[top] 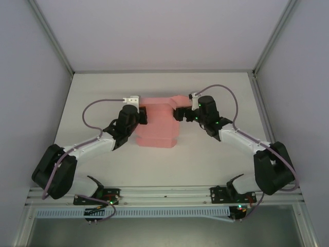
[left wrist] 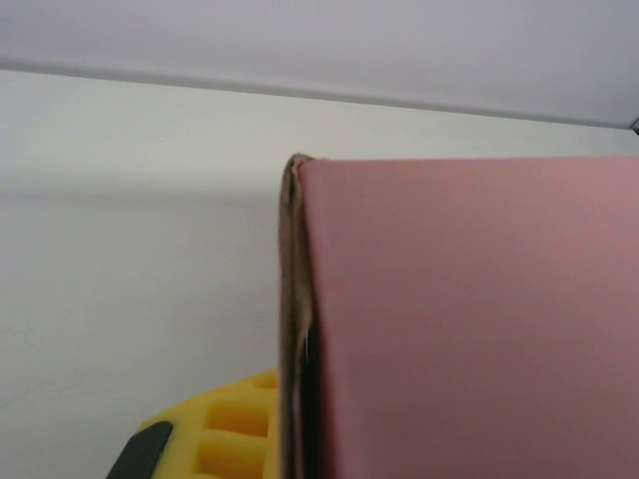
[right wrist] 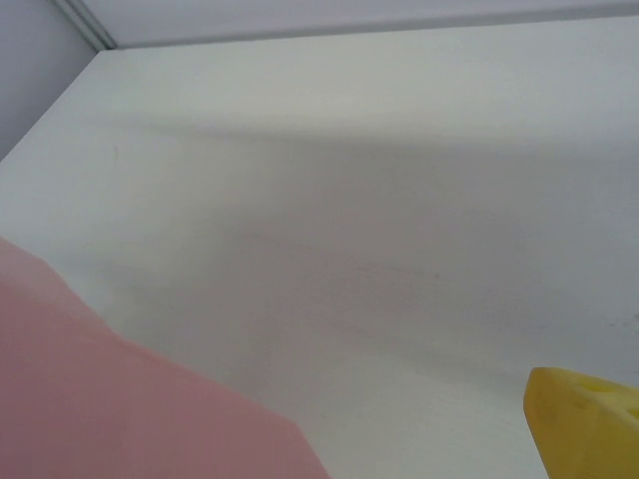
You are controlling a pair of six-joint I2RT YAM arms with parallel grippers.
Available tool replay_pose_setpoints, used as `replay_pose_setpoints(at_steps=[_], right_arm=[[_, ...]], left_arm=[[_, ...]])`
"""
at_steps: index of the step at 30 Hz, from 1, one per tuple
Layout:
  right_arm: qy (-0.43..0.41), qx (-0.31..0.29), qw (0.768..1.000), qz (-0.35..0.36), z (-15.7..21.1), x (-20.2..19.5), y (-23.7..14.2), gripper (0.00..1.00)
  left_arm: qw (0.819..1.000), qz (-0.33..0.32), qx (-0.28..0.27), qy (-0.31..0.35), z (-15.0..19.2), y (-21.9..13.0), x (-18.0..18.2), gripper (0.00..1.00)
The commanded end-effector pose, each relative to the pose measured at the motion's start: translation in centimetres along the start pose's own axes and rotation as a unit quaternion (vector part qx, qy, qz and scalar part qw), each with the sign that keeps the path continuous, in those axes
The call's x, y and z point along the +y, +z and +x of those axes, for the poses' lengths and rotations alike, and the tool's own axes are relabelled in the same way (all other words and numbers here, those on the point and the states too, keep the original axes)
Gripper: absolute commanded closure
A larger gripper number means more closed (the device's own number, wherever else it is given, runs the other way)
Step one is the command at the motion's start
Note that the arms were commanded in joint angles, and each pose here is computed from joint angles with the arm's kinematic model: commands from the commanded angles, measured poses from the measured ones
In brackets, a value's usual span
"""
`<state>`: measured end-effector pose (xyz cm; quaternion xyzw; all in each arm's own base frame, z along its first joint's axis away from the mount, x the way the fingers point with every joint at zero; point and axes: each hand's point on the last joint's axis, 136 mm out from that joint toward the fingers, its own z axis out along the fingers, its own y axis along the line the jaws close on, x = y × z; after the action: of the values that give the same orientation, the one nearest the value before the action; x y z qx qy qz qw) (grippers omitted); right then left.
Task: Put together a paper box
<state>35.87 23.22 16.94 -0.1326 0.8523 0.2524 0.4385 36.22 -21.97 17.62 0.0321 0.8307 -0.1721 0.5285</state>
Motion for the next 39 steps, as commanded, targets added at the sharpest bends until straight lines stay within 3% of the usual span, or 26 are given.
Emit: replay_pose_setpoints(at_steps=[1, 5, 12, 19, 23, 27, 30, 39], right_arm=[[-0.025, -0.018, 0.999, -0.021, -0.9, 1.8, 0.7, 0.0], [-0.019, -0.021, 0.999, 0.016, -0.9, 0.6, -0.1, 0.0], [-0.031, -0.005, 0.995, 0.09, 0.8, -2.0, -6.0, 0.0], [0.044, -0.061, 0.99, 0.119, -1.3, -7.0, -11.3, 0.0], [0.041, -0.06, 0.995, 0.061, -2.9, -6.9, -10.5, 0.02], [0.02, -0.018, 0.998, -0.052, -3.5, -3.8, -7.7, 0.1], [0.01, 0.013, 0.99, -0.139, -3.1, -0.7, -5.9, 0.16], [-0.06, 0.055, 0.961, -0.265, -0.8, 5.5, -4.8, 0.24]], left_arm=[[0.999, 0.027, -0.012, -0.026, -1.4, 0.2, -1.5, 1.0], [1.0, 0.008, -0.006, -0.019, -1.0, 0.3, -0.7, 1.0], [0.999, -0.043, 0.006, -0.015, 0.0, 0.2, 2.9, 1.0], [0.999, -0.023, 0.022, 0.015, 0.2, -0.4, 2.9, 1.0], [0.999, 0.01, 0.025, 0.018, 0.2, -0.9, 1.8, 1.0], [0.999, 0.015, 0.025, 0.017, 0.3, -1.1, 1.7, 1.0], [0.999, 0.021, 0.027, 0.016, 0.2, -1.1, 1.4, 1.0], [0.999, 0.02, 0.037, 0.008, 0.7, -0.6, 1.4, 1.0]])
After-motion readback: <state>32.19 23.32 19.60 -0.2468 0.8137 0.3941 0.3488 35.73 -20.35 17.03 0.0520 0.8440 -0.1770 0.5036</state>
